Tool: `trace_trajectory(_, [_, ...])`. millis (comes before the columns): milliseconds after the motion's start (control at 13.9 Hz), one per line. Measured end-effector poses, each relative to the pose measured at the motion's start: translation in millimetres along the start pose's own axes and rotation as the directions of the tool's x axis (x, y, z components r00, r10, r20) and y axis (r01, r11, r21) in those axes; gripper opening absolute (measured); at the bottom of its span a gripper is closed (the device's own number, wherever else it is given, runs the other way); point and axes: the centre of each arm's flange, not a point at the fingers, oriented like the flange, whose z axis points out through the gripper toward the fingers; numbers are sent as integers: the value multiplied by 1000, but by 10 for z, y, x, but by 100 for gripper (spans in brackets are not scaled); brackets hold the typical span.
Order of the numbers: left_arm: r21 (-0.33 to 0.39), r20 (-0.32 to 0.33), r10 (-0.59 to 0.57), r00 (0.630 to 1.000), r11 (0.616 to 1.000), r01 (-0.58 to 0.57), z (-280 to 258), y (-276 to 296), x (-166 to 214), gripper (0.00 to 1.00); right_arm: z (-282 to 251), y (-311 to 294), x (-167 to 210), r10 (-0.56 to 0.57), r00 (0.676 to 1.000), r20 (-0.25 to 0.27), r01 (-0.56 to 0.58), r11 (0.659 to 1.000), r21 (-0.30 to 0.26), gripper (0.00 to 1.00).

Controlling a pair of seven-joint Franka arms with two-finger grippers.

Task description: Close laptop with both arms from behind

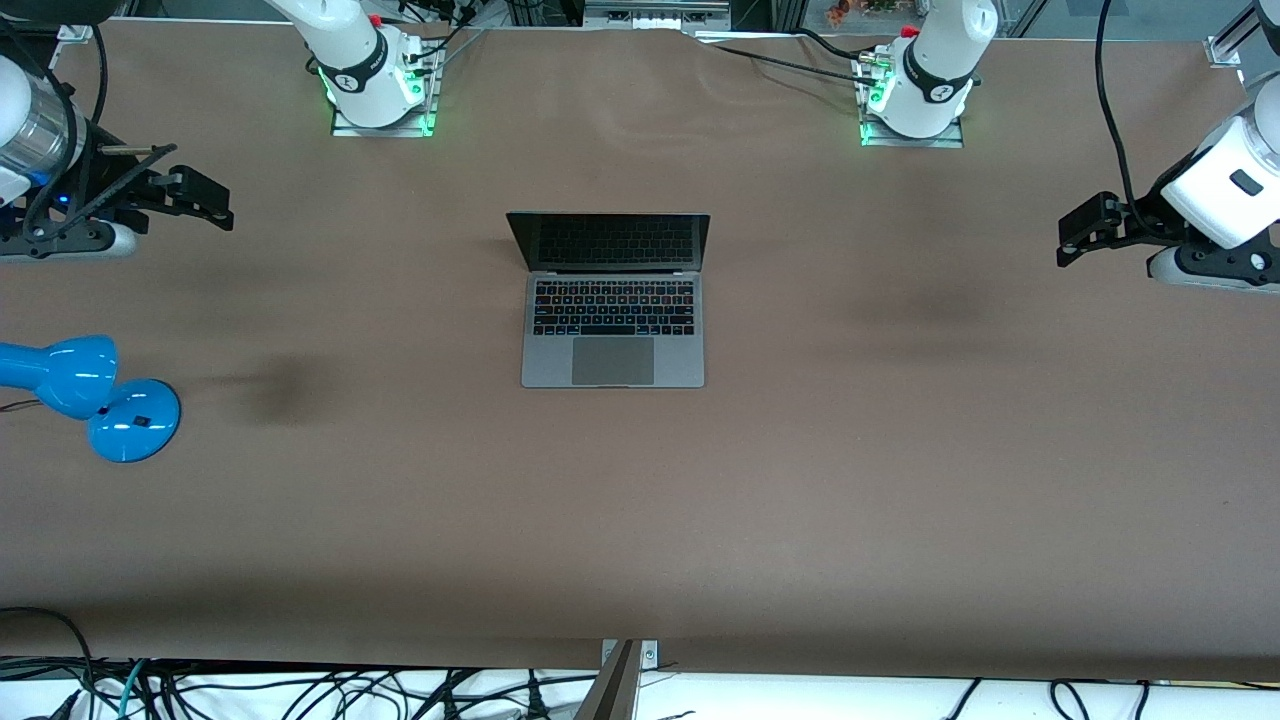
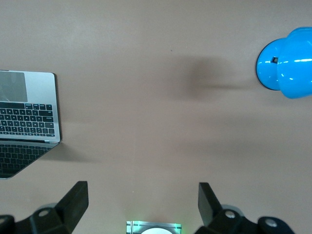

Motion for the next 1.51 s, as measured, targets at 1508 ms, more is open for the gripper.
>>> trace_trajectory(1508, [-66, 50, -28, 998, 997, 31, 252, 272, -88, 100, 223, -83, 85, -11, 998, 56, 10, 1000, 30, 100])
